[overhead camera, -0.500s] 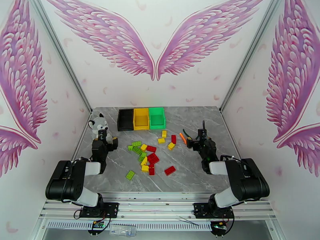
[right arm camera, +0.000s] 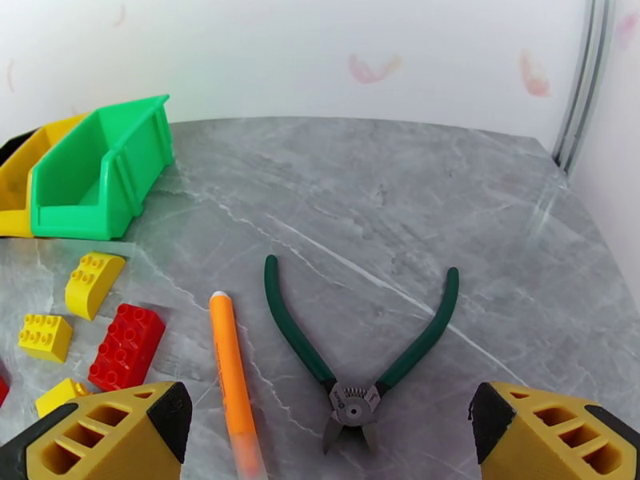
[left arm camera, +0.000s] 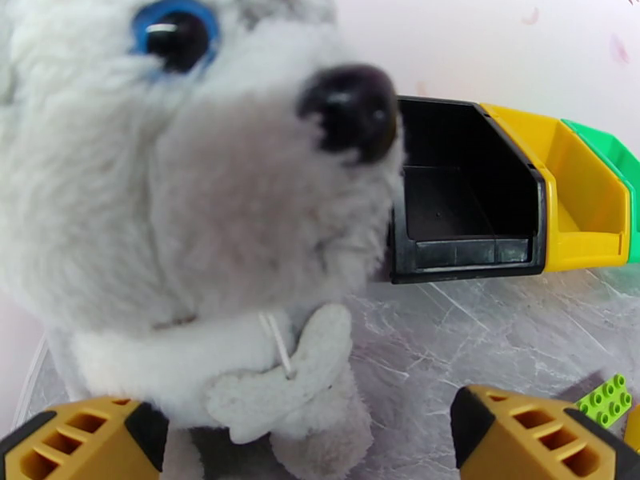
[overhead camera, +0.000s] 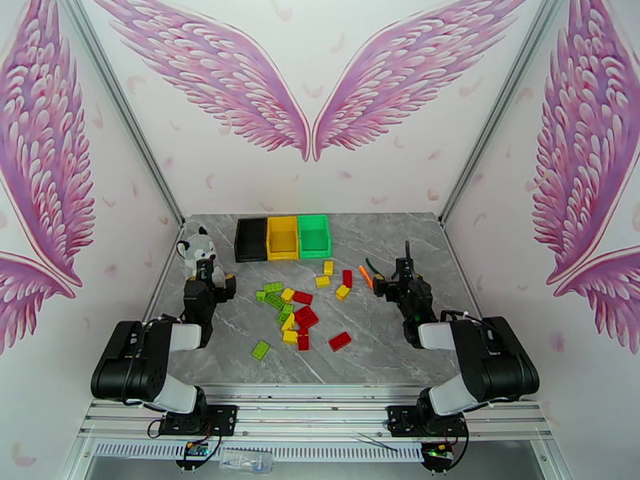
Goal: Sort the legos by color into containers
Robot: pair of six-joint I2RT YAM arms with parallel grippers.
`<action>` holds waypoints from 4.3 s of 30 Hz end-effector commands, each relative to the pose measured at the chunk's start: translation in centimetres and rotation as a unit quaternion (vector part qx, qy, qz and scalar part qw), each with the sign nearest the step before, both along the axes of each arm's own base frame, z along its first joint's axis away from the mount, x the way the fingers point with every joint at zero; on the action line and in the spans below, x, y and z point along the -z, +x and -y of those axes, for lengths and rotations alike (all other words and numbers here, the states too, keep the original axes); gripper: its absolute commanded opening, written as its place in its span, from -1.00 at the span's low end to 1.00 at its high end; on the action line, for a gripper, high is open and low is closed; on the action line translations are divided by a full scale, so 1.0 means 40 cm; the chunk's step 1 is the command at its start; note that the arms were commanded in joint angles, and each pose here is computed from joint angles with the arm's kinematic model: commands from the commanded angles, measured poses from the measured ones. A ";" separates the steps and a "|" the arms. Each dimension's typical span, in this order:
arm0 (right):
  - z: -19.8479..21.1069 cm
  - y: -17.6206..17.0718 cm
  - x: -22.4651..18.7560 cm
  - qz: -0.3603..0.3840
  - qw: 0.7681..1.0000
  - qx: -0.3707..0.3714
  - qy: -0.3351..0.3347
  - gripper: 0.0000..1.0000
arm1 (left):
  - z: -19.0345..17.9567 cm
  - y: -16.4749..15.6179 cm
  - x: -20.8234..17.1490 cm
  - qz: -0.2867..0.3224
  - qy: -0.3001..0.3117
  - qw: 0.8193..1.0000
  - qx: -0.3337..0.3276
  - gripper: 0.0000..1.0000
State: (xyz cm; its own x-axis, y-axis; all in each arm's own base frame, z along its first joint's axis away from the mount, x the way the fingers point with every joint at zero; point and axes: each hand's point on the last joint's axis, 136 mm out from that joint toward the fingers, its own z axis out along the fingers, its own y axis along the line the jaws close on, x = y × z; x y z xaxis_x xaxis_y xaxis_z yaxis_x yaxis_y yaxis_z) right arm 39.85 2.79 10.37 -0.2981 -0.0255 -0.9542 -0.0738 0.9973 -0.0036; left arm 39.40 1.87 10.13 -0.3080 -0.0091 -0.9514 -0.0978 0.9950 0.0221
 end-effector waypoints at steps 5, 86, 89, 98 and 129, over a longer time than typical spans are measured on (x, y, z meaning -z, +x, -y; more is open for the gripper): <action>-0.006 0.015 -0.011 0.007 1.000 -0.006 -0.004 0.98 | -0.003 0.020 -0.029 0.019 0.000 1.000 0.002 0.98; -0.499 -0.476 -0.022 -0.523 0.827 -0.184 0.090 0.56 | 0.458 -0.543 0.092 -0.428 -0.130 0.893 0.054 0.50; -0.499 -0.491 -0.010 -0.531 0.822 -0.188 0.087 0.58 | 0.432 -0.560 0.111 -0.427 -0.122 0.895 0.044 0.54; -0.513 -0.492 -0.011 -0.534 0.817 -0.199 0.087 0.64 | 0.429 -0.553 0.163 -0.442 -0.071 0.893 0.052 0.65; -0.478 -0.451 -0.032 -0.534 0.834 -0.111 0.083 0.51 | 0.488 -0.513 0.204 -0.463 -0.055 0.882 0.069 -0.16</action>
State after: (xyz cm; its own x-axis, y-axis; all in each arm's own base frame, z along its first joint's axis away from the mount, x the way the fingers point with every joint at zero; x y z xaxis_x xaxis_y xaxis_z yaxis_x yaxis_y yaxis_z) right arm 20.98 22.55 10.98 -0.9802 -0.1375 -0.1427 -0.1824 0.9078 0.3777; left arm 18.01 -16.34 1.20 -0.9619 0.0184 -0.2729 0.0265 0.9993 -0.0260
